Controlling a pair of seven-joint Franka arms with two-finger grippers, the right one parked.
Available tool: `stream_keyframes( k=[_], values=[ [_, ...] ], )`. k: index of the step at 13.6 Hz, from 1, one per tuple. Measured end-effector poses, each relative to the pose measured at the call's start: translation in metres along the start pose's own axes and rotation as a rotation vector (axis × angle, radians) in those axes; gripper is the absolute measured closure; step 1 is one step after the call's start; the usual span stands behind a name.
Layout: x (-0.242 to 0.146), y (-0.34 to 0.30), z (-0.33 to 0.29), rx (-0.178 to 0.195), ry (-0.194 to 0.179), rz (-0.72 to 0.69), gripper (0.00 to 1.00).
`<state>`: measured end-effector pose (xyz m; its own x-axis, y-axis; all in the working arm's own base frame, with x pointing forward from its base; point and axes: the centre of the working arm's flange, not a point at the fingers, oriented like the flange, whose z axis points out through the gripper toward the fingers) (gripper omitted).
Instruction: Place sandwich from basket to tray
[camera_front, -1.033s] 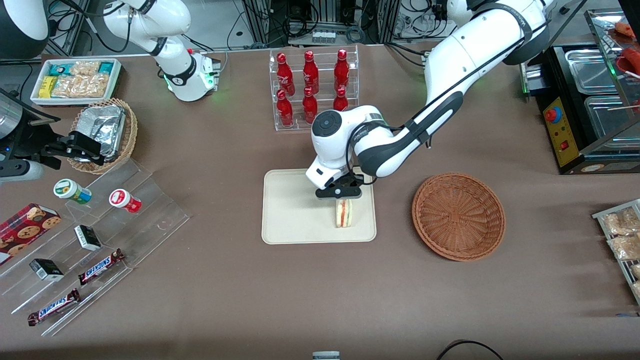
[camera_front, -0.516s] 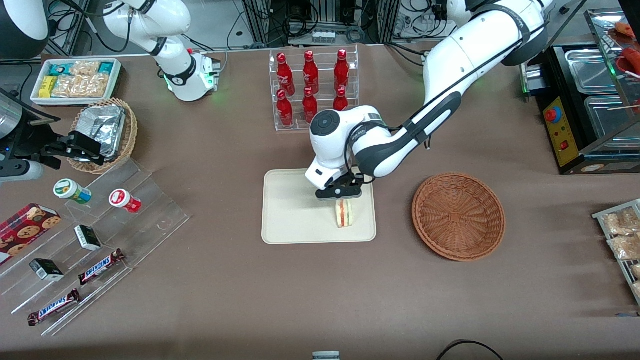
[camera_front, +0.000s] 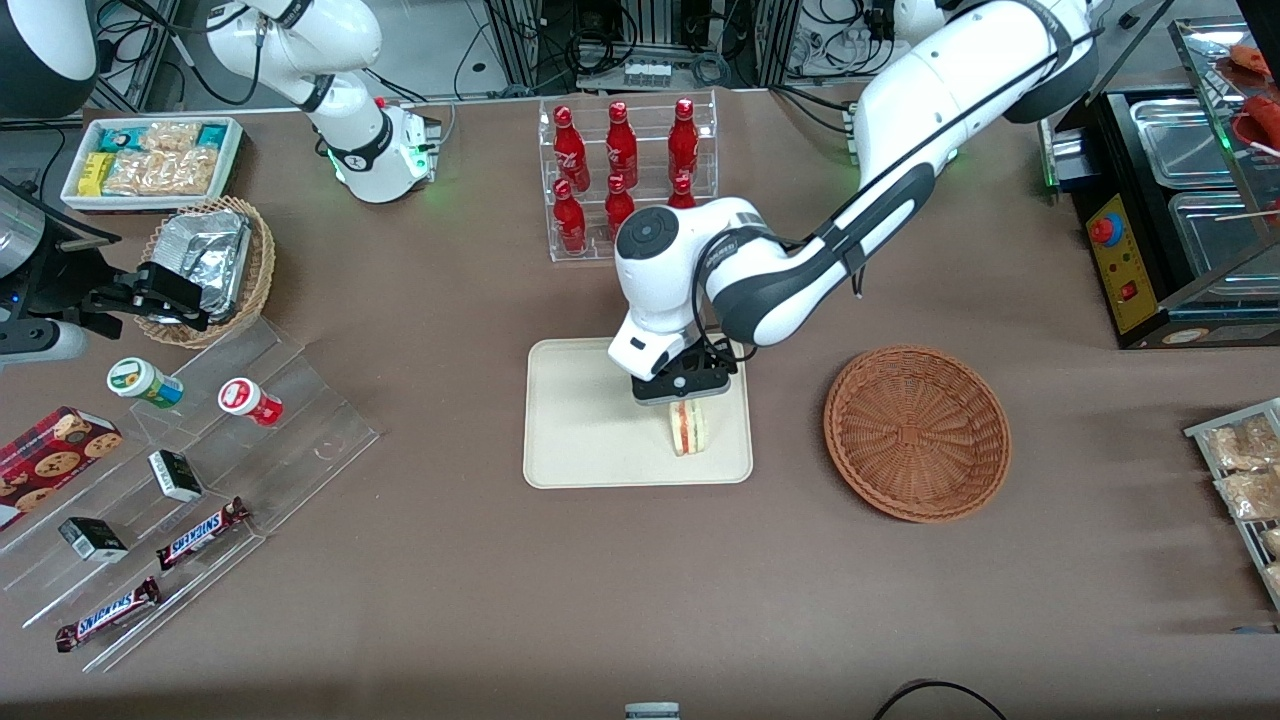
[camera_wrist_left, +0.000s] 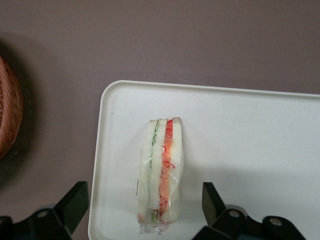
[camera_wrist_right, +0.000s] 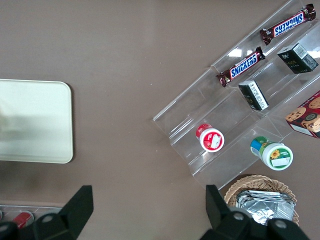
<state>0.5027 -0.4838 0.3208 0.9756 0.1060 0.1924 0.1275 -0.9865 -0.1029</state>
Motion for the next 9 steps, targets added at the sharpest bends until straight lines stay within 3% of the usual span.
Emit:
stream_keyframes(
  k=[4,6,9],
  values=[
    [0.014,-0.014,-0.063,-0.046,0.005,-0.085,0.00],
    [0.028,-0.031,-0.093,-0.049,0.013,-0.110,0.00],
    [0.046,-0.067,-0.130,-0.034,-0.026,-0.087,0.00]
  ],
)
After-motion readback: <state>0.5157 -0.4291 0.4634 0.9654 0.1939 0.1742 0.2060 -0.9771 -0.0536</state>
